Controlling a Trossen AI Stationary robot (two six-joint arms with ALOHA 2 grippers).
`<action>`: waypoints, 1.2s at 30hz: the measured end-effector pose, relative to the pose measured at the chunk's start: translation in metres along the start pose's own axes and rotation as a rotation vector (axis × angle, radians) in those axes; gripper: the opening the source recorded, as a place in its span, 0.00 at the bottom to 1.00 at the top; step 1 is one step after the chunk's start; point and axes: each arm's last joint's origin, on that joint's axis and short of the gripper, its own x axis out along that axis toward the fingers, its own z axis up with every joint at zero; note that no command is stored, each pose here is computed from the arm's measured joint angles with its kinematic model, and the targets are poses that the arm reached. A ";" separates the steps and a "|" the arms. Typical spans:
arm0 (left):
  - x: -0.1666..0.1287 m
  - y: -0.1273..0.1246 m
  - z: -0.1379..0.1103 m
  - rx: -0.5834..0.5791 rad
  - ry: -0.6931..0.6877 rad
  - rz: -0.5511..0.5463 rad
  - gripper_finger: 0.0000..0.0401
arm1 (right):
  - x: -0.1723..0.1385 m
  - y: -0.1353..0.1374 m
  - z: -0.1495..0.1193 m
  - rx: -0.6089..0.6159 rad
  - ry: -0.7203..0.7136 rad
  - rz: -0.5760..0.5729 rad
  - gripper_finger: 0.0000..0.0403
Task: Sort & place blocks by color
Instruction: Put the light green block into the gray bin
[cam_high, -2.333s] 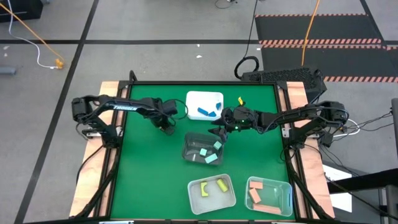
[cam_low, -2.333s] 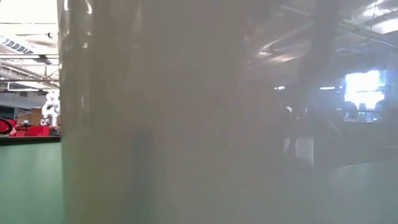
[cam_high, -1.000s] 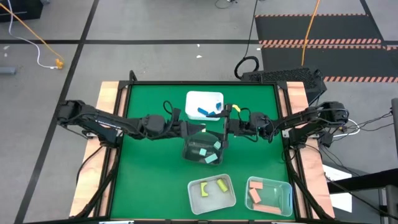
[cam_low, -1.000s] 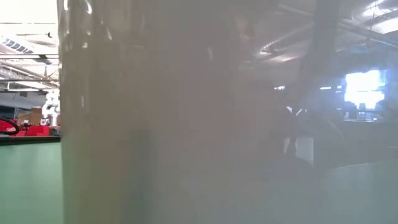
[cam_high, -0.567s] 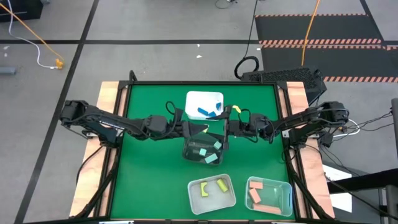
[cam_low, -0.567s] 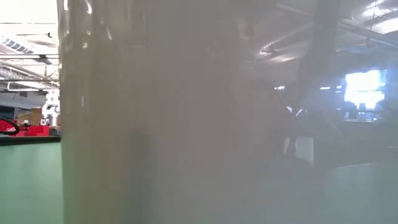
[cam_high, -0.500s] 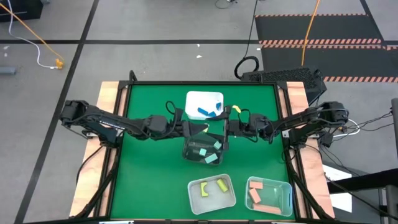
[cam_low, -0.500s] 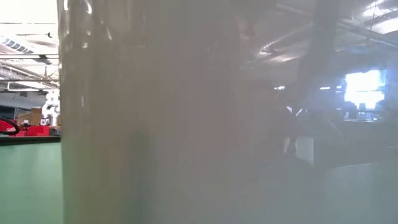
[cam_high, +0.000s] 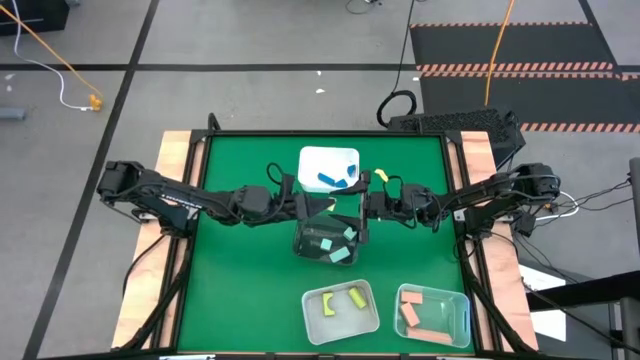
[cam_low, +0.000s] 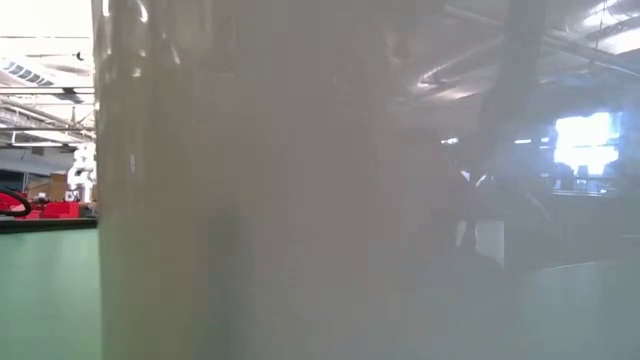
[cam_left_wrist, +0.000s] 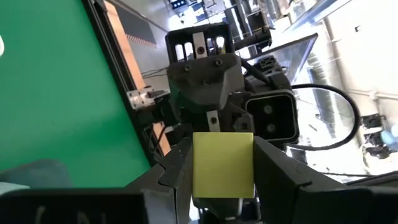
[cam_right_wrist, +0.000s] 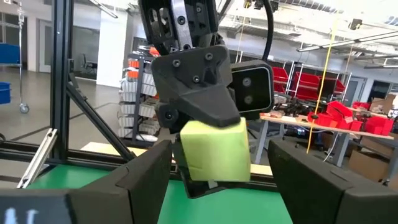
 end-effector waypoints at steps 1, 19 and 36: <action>0.000 0.000 0.000 -0.010 0.000 0.000 0.33 | 0.000 0.000 0.000 0.001 0.000 0.000 0.64; 0.006 0.008 -0.001 -0.039 -0.022 0.017 0.33 | -0.001 0.000 -0.001 0.025 0.012 -0.027 0.34; 0.010 0.011 -0.002 -0.039 -0.019 0.005 0.33 | 0.000 0.000 -0.001 0.174 0.011 -0.027 0.42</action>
